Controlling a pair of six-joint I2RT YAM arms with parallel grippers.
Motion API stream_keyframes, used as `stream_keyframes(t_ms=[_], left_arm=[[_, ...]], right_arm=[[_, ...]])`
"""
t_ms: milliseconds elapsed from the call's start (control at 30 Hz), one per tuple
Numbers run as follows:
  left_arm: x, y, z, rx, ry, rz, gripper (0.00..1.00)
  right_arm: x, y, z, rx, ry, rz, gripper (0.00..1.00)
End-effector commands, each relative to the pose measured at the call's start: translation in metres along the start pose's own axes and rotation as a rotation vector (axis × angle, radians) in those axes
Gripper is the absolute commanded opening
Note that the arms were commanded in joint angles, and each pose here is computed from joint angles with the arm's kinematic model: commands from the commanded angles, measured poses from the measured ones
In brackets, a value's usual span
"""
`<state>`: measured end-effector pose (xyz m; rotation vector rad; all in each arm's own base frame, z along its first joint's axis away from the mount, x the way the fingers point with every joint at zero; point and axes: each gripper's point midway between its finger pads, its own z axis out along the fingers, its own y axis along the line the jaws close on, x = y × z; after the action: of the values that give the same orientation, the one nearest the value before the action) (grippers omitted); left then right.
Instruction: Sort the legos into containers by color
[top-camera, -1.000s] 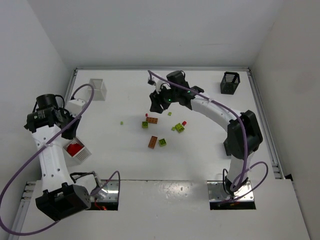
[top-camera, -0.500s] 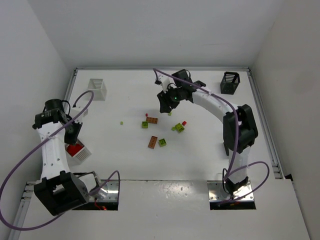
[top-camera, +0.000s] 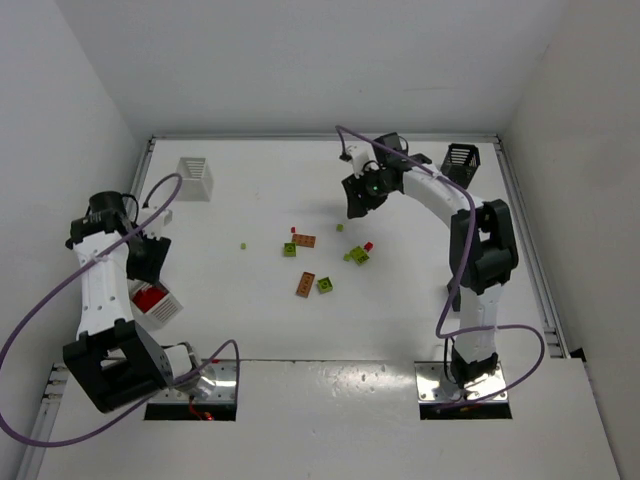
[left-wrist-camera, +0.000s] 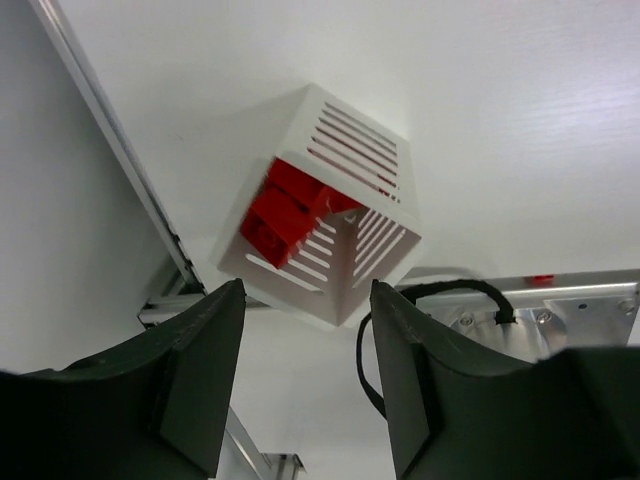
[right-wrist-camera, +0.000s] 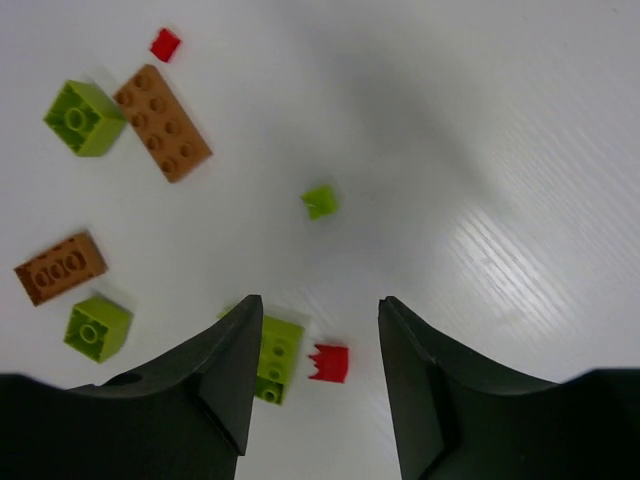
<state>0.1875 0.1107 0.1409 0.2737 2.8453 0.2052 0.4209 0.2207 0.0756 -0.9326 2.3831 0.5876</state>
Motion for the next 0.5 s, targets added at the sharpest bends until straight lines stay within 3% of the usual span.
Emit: stream_keyframes(t_ms=[0,233,467], left_arm=[[-0.043,0.016,-0.032,-0.026,-0.173,-0.011,0.59],[-0.077,0.011,-0.051,0.023,-0.300,-0.030,0.59],[-0.088,0.003,-0.048,0.067,-0.303,-0.038,0.59]], right_arm=[[0.013,-0.026,-0.018,0.049,0.024,0.033,0.49],[0.056,-0.060,-0.037,0.160,0.089,0.090,0.47],[0.079,-0.048,-0.034,0.088,0.188,-0.057,0.47]])
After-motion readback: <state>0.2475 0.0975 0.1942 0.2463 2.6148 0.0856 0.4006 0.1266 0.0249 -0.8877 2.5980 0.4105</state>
